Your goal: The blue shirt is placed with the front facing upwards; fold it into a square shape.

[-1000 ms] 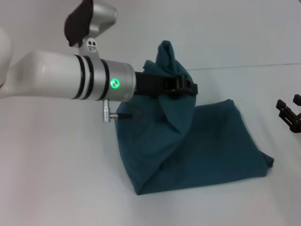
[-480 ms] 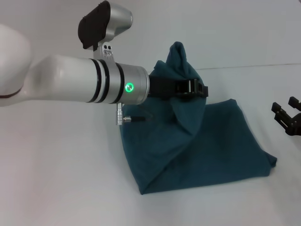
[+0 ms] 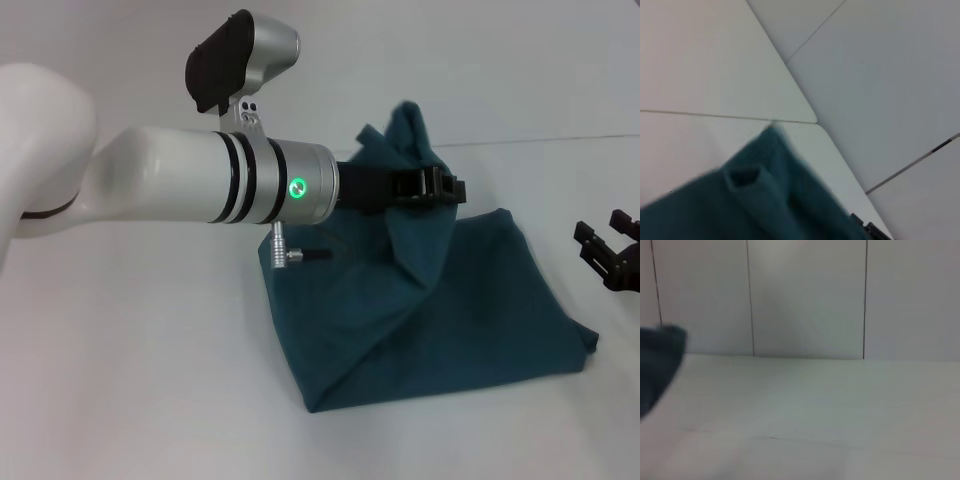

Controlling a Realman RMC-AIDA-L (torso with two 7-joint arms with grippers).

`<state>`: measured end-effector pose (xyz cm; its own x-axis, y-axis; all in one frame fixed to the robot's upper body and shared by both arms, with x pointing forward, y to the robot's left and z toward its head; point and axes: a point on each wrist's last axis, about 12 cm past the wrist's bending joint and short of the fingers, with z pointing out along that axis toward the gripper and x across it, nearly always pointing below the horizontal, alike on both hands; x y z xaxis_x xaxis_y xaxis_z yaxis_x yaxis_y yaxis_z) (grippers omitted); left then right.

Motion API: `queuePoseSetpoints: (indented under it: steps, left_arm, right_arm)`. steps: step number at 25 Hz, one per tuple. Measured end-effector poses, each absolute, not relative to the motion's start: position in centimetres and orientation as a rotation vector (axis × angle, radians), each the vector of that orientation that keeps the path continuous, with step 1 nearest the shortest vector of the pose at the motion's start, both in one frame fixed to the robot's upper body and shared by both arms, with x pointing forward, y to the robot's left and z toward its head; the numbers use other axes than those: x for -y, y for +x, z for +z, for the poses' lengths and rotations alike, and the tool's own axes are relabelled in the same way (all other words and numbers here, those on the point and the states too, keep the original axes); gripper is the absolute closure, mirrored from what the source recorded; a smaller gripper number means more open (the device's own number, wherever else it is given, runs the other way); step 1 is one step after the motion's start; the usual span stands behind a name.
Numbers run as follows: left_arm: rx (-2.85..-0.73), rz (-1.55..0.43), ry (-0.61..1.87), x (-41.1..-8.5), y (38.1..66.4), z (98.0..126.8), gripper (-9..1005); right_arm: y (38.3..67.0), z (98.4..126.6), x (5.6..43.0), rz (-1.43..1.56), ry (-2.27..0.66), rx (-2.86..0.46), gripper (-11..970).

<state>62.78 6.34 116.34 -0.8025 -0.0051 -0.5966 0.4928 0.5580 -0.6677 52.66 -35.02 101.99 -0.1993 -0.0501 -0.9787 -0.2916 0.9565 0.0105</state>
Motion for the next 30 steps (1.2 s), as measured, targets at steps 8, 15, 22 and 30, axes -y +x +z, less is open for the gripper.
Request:
queuePoseSetpoints:
  steps: [8,15,22,30]
  left_arm:
    - [-2.190,-1.268,0.321,-5.8,63.0,116.6,794]
    - [-2.137,-1.274,0.363,-5.7,62.9,116.7,490]
    - [-2.106,-1.198,0.415,-7.4,62.9,115.6,216]
    - [-2.044,-1.128,0.408,-10.5,62.7,114.6,105]
  right_arm:
    - [52.9,101.9,35.1,0.202,-0.260,-1.778,418]
    - [53.0,101.8,34.9,0.215,-0.251,-1.783,417]
    - [53.2,102.4,34.6,0.274,-0.269,-1.763,417]
    - [53.3,104.8,36.3,0.393,-0.260,-1.749,312]
